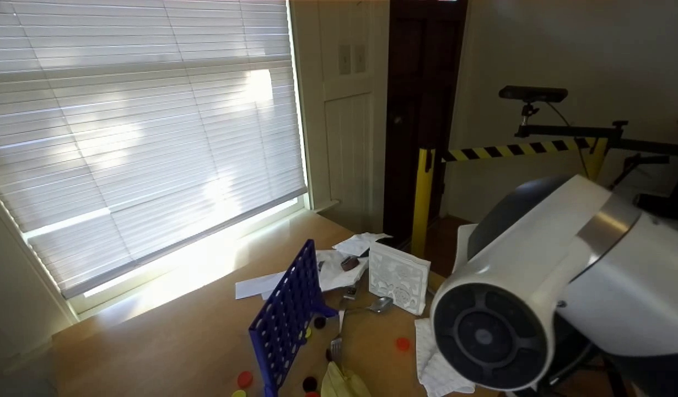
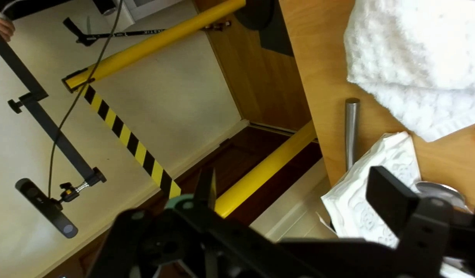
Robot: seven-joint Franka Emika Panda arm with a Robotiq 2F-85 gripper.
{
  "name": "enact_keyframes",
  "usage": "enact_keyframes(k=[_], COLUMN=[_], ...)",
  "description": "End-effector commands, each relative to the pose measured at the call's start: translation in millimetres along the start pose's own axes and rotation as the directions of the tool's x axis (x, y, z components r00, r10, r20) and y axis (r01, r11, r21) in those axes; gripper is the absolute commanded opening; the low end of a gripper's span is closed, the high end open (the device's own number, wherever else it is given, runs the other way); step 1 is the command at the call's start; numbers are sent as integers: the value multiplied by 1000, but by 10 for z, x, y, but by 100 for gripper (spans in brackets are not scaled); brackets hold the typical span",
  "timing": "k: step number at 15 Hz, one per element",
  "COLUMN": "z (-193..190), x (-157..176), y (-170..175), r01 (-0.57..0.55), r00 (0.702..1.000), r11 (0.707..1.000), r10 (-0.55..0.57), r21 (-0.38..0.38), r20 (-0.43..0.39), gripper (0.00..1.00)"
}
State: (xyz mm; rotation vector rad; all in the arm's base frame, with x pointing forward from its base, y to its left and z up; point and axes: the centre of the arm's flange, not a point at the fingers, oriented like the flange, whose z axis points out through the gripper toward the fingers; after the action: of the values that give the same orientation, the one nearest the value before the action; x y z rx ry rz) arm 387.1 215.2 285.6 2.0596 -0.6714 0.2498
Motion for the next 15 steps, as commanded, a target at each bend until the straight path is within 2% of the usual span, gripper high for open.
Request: enact_keyframes(k=[1,2,5,8,9,10,12,13,15], z=[185,251,412,471,401,363,403,375,379], x=[170,169,160,22,-90,-200,-282,-170,-236], y=[-486,-601,-984,-1205,-1231,-1239,-1286,-1256,-1288], r01=[26,43,101,136,92,79,76,98,98], r00=[997,998,995,991,995,996,993,994,993], r11=[999,999,975,914,917,920,900,913,905], r10=[-23,-43,-93,-118,-97,-85,-108,-109,-116], r21=[-33,-8,197,383,388,385,430,397,415], r20=[68,40,-48,-70,-5,-1,50,6,18], gripper=[100,100,100,100,100,100,100,100,100])
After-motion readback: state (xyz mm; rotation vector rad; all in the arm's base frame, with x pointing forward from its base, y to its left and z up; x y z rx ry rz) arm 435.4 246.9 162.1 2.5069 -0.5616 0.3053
